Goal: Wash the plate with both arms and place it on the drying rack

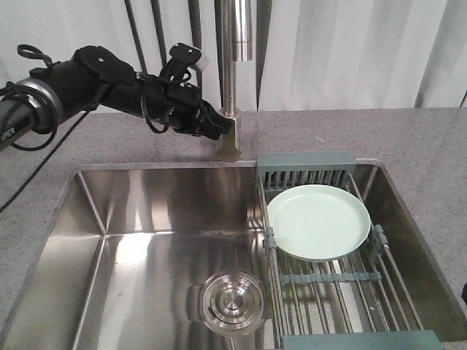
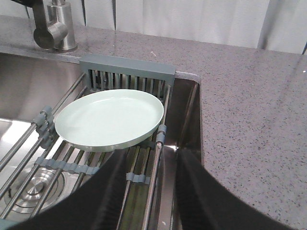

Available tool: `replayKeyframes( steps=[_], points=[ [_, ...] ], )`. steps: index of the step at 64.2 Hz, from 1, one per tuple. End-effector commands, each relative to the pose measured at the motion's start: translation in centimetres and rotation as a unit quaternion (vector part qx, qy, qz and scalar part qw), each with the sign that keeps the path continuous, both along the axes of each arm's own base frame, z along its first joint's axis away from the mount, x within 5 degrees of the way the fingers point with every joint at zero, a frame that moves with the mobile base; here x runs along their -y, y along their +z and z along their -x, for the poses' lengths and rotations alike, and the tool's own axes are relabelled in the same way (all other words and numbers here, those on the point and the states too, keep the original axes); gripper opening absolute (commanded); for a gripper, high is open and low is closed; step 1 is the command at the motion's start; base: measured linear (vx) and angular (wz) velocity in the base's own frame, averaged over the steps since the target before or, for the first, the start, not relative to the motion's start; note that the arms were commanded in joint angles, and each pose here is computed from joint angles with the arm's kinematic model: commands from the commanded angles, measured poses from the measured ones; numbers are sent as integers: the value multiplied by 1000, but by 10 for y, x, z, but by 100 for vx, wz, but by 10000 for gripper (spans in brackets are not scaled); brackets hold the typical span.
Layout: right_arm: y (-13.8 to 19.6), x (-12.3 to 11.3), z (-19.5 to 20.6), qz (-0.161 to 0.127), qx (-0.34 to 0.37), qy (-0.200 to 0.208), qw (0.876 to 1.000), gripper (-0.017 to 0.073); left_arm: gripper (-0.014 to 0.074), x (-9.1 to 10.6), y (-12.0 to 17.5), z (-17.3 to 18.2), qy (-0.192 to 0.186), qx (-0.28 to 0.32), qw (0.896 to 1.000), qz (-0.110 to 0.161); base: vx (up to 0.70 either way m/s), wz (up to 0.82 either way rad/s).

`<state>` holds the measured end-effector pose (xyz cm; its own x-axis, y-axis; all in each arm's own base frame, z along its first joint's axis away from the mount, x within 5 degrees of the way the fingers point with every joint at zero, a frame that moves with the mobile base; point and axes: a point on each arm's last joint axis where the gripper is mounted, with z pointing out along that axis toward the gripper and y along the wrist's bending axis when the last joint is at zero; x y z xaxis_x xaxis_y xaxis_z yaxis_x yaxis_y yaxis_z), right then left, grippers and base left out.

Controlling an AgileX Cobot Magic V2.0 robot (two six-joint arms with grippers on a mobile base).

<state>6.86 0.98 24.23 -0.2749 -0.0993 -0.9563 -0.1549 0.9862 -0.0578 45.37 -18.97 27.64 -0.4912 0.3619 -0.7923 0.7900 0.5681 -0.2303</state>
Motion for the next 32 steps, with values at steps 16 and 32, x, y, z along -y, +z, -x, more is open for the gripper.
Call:
replayKeyframes(
  steps=[16, 32],
  points=[
    [14, 0, -2, -4, 42, -3, 999, 256, -6, -53, 88, 31, 182, 45, 970, -155, 0, 0],
    [14, 0, -2, -4, 42, -3, 999, 256, -6, -86, 143, 60, 289, 107, 930, -200, 0, 0]
  ],
)
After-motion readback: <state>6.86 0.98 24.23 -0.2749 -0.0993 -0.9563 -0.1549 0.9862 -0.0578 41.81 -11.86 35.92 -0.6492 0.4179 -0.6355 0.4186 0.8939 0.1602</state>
